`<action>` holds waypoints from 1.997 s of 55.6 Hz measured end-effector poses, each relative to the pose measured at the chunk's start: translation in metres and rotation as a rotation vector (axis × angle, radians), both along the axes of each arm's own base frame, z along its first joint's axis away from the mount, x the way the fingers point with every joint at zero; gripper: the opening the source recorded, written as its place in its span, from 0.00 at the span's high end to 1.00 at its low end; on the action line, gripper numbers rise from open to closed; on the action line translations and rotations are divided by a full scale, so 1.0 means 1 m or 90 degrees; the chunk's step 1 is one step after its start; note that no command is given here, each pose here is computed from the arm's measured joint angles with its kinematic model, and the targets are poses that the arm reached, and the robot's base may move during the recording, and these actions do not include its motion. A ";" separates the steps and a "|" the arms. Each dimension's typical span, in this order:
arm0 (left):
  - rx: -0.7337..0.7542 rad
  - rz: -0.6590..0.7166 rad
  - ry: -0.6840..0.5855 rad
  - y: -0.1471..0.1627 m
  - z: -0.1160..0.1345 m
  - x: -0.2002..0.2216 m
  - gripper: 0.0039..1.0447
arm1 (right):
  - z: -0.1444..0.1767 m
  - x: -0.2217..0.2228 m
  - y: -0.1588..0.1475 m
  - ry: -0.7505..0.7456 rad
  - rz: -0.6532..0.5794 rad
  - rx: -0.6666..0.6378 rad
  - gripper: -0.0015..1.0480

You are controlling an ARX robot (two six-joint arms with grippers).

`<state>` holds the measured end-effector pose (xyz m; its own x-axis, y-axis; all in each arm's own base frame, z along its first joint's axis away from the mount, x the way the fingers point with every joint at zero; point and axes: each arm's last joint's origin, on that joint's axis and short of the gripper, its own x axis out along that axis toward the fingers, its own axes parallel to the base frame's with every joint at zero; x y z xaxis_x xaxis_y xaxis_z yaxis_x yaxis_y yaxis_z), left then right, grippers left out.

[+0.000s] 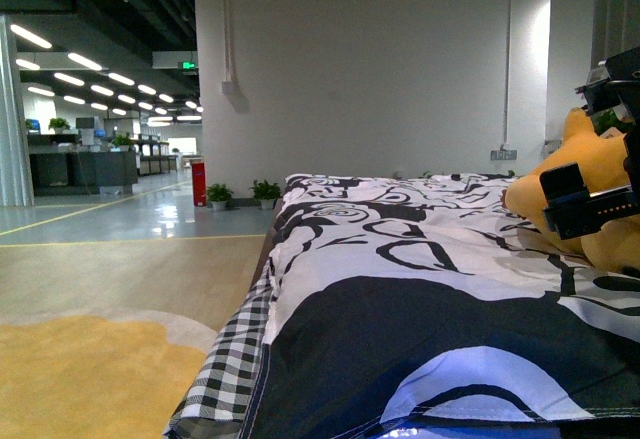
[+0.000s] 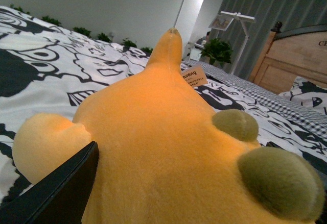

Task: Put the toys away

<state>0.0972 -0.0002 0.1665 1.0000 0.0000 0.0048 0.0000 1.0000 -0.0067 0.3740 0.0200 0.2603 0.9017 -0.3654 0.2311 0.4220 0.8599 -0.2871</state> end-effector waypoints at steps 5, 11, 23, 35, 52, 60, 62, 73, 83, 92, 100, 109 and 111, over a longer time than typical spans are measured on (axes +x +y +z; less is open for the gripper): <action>0.000 0.000 0.000 0.000 0.000 0.000 0.06 | -0.002 0.001 -0.006 0.006 -0.012 -0.009 0.06; 0.000 0.000 0.000 0.000 0.000 0.000 0.06 | -0.002 0.001 -0.007 0.008 -0.011 -0.013 0.09; 0.000 0.000 0.000 0.000 0.000 0.000 0.06 | -0.003 0.001 -0.004 0.031 0.021 -0.022 0.48; 0.000 0.000 0.000 0.000 0.000 0.000 0.06 | 0.007 -0.006 0.000 0.054 0.095 0.013 0.80; 0.000 0.000 0.000 0.000 0.000 0.000 0.06 | 0.057 -0.041 -0.015 0.040 0.299 0.142 0.93; 0.000 0.000 0.000 0.000 0.000 0.000 0.06 | 0.090 -0.089 -0.023 0.012 0.403 0.179 0.93; 0.000 0.000 0.000 0.000 0.000 0.000 0.06 | 0.095 -0.100 -0.025 0.007 0.413 0.187 0.93; 0.000 0.000 0.000 0.000 0.000 0.000 0.06 | 0.101 -0.183 -0.035 -0.029 0.471 0.235 0.93; 0.000 0.000 0.000 0.000 0.000 0.000 0.06 | 0.092 -0.238 -0.039 -0.055 0.510 0.272 0.93; 0.000 0.000 0.000 0.000 0.000 0.000 0.06 | 0.085 -0.253 -0.037 -0.040 0.498 0.302 0.93; 0.000 0.000 0.000 0.000 0.000 0.000 0.06 | 0.083 -0.252 -0.037 -0.036 0.496 0.309 0.93; 0.000 0.000 0.000 0.000 0.000 0.000 0.06 | 0.082 -0.252 -0.038 -0.035 0.489 0.313 0.93; 0.000 0.000 0.000 0.000 0.000 0.000 0.06 | 0.081 -0.252 -0.037 -0.010 0.424 0.318 0.93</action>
<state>0.0972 -0.0002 0.1665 1.0000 0.0000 0.0048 0.0000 1.0000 -0.0067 0.1223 -0.0166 0.3413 0.9634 0.1802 0.1983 -0.2191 0.9559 0.1958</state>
